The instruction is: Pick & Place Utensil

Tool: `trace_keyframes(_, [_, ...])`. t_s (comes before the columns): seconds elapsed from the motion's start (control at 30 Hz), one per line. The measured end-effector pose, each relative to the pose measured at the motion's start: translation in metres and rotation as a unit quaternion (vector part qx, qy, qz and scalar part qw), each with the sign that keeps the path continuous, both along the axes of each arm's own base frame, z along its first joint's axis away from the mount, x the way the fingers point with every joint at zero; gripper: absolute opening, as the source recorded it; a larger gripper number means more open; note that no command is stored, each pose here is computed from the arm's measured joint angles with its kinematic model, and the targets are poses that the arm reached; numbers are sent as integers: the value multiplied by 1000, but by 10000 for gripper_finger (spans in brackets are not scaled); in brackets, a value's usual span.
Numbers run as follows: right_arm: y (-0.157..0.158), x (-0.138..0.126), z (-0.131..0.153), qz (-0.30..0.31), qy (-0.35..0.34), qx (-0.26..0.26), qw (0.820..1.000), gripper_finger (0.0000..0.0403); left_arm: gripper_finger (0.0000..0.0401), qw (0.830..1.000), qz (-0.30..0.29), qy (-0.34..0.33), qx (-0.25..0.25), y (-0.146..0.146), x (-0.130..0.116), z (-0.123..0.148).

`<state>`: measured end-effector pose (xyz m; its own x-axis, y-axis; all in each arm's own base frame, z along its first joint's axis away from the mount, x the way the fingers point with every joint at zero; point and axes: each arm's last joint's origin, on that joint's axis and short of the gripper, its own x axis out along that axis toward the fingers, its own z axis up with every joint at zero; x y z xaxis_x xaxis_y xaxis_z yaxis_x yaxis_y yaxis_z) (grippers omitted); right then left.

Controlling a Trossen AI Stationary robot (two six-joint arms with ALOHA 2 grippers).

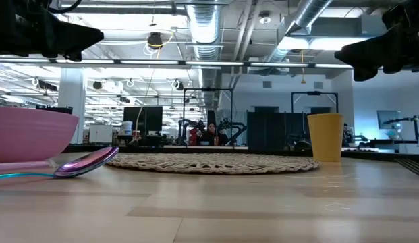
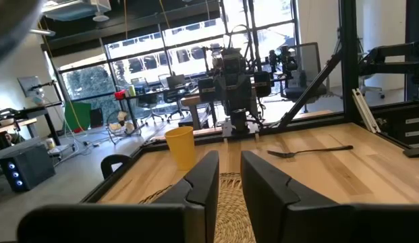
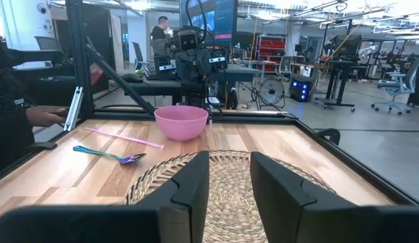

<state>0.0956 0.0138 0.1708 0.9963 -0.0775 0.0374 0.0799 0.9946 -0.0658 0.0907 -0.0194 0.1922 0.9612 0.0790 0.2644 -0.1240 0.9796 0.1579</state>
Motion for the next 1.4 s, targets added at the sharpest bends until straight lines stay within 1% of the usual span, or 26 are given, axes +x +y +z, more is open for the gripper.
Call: trace_keyframes(1.4, [0, 0, 0, 0, 0, 0, 1000, 102, 65, 1000, 0, -7, -2, 0, 0, 1])
